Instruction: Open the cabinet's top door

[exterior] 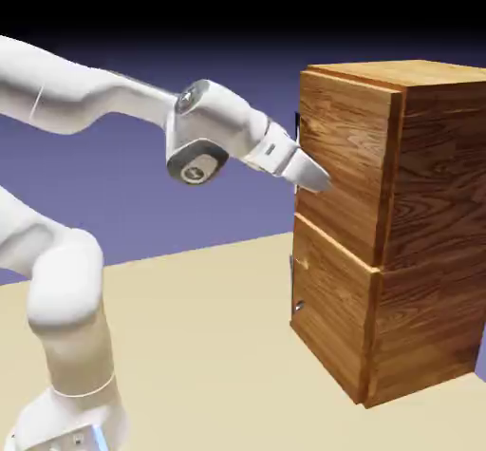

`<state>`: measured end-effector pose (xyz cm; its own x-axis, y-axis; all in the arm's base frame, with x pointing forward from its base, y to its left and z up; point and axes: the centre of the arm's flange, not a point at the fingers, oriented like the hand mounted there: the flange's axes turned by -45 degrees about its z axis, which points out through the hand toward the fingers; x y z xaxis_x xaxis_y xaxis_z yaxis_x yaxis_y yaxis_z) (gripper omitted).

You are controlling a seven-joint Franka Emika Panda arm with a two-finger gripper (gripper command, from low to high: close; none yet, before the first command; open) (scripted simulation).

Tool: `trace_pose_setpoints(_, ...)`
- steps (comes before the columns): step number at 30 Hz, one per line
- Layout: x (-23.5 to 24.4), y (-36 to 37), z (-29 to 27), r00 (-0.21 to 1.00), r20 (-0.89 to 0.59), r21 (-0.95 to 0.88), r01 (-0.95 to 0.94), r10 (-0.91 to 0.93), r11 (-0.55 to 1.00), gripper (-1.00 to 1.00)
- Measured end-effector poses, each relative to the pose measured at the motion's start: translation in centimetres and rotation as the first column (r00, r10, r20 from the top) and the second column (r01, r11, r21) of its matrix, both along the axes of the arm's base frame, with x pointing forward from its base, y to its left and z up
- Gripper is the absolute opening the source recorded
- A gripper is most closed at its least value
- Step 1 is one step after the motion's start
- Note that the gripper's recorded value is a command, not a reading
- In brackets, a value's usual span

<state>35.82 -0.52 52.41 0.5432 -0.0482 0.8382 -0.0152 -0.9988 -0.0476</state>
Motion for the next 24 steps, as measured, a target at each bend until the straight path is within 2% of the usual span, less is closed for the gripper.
trace_pose_setpoints(24, -4.4, 3.9, 1.3, 0.954, 0.298, 0.024, 0.021, -0.027, 1.000, 0.00)
